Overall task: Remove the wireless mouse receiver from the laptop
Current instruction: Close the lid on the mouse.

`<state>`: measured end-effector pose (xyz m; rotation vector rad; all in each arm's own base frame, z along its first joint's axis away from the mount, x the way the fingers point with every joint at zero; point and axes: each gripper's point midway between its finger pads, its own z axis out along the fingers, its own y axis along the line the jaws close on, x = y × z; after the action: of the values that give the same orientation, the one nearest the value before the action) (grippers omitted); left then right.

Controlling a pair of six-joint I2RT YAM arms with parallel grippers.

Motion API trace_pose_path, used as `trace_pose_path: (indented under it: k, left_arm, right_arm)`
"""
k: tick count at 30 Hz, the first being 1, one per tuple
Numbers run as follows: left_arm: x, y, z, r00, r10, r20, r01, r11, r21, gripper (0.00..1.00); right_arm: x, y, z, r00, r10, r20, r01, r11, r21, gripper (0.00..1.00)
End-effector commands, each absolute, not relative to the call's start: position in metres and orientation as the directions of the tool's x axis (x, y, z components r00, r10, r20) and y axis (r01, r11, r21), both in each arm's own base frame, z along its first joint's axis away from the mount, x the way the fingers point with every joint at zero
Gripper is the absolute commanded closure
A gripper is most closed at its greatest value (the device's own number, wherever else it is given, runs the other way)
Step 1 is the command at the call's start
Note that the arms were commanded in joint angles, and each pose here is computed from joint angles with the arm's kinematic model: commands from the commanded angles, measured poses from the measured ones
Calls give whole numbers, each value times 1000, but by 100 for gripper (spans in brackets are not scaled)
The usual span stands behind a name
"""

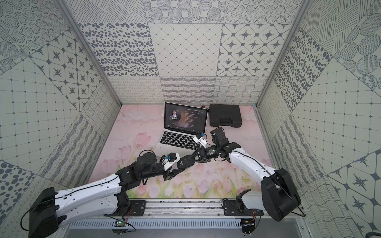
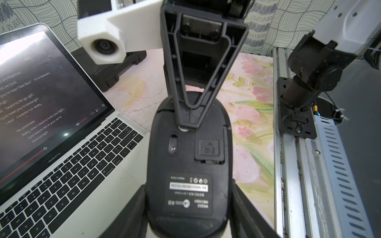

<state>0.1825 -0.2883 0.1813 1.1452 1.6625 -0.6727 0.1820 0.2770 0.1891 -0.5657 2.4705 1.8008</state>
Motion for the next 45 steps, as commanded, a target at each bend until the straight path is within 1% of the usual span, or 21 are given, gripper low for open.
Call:
trace_pose_path:
  k: [1,2,4,11,19,26,28,30,31,35,37,39,41,42,43,44,45]
  left_arm:
    - [183,-295,193,-79,333,-940,917,395,63,39]
    - [184,-295,192,-83,336,-938,915,400,62,34]
    - [188,-293,190,-93,337,-937,904,422,62,2]
    - [192,-289,187,-99,342,-935,889,451,71,1]
    - [181,-295,195,-76,319,-945,919,390,58,1]
    - [178,-293,204,-48,297,-954,920,385,73,1]
    - [177,-293,204,-46,298,-954,922,379,74,6]
    - [176,-294,203,-47,301,-953,926,371,71,6]
    - [176,-295,202,-51,305,-951,928,367,68,9]
    - [174,-299,199,-59,319,-946,937,345,57,24]
    - [173,-301,199,-62,321,-945,941,335,52,34]
    - [172,-302,198,-64,326,-943,945,325,48,42]
    - [170,-303,197,-68,332,-941,949,311,41,53]
    - [169,-304,196,-71,337,-939,952,302,37,59]
    - [169,-305,197,-71,339,-938,954,298,36,63]
    - [168,-305,196,-74,345,-936,955,296,34,65]
    - [168,-305,196,-75,350,-934,955,293,33,67]
  right_arm:
    - [174,287,215,-887,-312,-340,-391,118,913,82]
    - [174,287,216,-888,-309,-341,-391,117,913,82]
    - [173,286,216,-888,-309,-341,-392,116,913,82]
    - [171,285,215,-889,-310,-338,-389,120,913,83]
    - [171,286,211,-891,-314,-328,-383,132,914,83]
    - [172,286,209,-895,-312,-319,-377,144,915,83]
    - [172,286,208,-895,-314,-318,-375,143,916,83]
    - [172,286,208,-896,-313,-314,-372,146,917,83]
    - [172,286,207,-896,-314,-313,-371,146,917,83]
    - [172,287,203,-900,-317,-299,-361,158,919,83]
    - [171,288,201,-900,-322,-292,-358,165,919,83]
    - [170,288,199,-900,-327,-288,-356,171,919,83]
    - [170,288,197,-901,-330,-282,-353,180,918,83]
    - [170,288,197,-900,-334,-281,-354,181,918,81]
    - [169,288,197,-899,-337,-282,-355,180,917,77]
    - [168,288,197,-898,-337,-282,-356,181,917,73]
    - [169,289,197,-898,-337,-283,-357,182,916,71]
